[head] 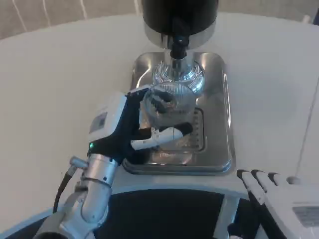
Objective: Grasp the cup under the faucet to collect the drink, then remove the cup.
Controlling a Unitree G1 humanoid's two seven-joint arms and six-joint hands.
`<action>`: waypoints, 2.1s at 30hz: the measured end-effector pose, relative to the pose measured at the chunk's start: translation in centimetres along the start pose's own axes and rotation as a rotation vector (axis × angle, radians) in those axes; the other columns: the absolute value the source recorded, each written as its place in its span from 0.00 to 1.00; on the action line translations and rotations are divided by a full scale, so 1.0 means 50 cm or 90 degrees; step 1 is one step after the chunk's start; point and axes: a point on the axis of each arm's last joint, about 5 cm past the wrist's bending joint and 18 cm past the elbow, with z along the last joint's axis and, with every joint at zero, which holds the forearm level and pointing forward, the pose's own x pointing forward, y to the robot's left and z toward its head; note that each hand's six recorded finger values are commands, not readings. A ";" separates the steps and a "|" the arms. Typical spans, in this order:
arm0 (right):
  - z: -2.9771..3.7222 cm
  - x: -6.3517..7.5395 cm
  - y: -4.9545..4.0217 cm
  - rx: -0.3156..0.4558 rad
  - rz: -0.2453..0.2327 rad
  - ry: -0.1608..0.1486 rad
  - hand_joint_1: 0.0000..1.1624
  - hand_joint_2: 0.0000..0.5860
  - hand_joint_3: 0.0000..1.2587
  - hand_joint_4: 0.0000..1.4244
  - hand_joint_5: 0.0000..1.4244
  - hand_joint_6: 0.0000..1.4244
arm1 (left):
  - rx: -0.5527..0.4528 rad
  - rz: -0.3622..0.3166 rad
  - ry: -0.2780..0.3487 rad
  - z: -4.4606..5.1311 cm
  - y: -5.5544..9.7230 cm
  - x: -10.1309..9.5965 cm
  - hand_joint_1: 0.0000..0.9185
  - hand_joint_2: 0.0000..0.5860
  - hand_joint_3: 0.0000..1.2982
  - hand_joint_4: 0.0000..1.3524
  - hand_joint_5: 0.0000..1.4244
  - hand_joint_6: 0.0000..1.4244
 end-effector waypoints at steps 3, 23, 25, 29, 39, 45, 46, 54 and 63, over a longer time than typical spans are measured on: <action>-0.002 0.000 -0.001 -0.001 0.005 0.006 0.19 0.85 0.00 0.00 0.00 0.00 | 0.003 -0.003 0.000 0.004 -0.002 0.009 0.58 0.14 0.79 0.89 1.00 1.00; 0.003 0.003 -0.004 0.002 0.020 -0.005 0.18 0.85 0.00 0.00 0.00 0.00 | 0.054 -0.010 0.011 0.001 0.005 0.027 0.16 0.05 0.19 0.12 0.30 0.44; 0.005 0.003 -0.004 0.003 0.020 -0.008 0.18 0.85 0.00 0.00 0.00 0.00 | 0.060 -0.011 0.010 -0.002 0.009 0.027 0.14 0.05 0.17 0.10 0.28 0.39; 0.007 0.004 -0.005 0.006 0.019 -0.016 0.18 0.85 0.00 0.00 0.00 0.00 | 0.080 -0.014 0.009 -0.011 0.025 0.025 0.09 0.03 0.10 0.06 0.25 0.34; 0.009 0.005 -0.007 0.014 0.012 -0.022 0.19 0.83 0.00 0.00 0.00 0.00 | 0.086 0.014 -0.001 -0.027 0.067 0.023 0.06 0.02 0.07 0.05 0.24 0.33; 0.009 0.015 -0.017 0.026 -0.018 -0.030 0.19 0.83 0.00 0.00 0.00 0.00 | 0.082 0.028 -0.005 -0.037 0.091 0.014 0.05 0.02 0.07 0.05 0.24 0.33; 0.008 0.016 -0.017 0.029 -0.019 -0.028 0.19 0.83 0.00 0.00 0.00 0.00 | 0.081 0.029 -0.005 -0.039 0.095 0.012 0.04 0.02 0.07 0.05 0.24 0.33; -0.003 0.024 -0.025 0.096 -0.061 -0.042 0.17 0.86 0.00 0.00 0.00 0.00 | 0.095 0.035 -0.021 -0.058 0.142 -0.015 0.04 0.06 0.08 0.10 0.19 0.14; -0.030 0.053 -0.077 0.304 -0.206 -0.107 0.14 0.88 0.00 0.00 0.00 0.00 | 0.157 -0.028 -0.071 -0.079 0.192 -0.120 0.03 0.10 0.08 0.09 0.16 0.11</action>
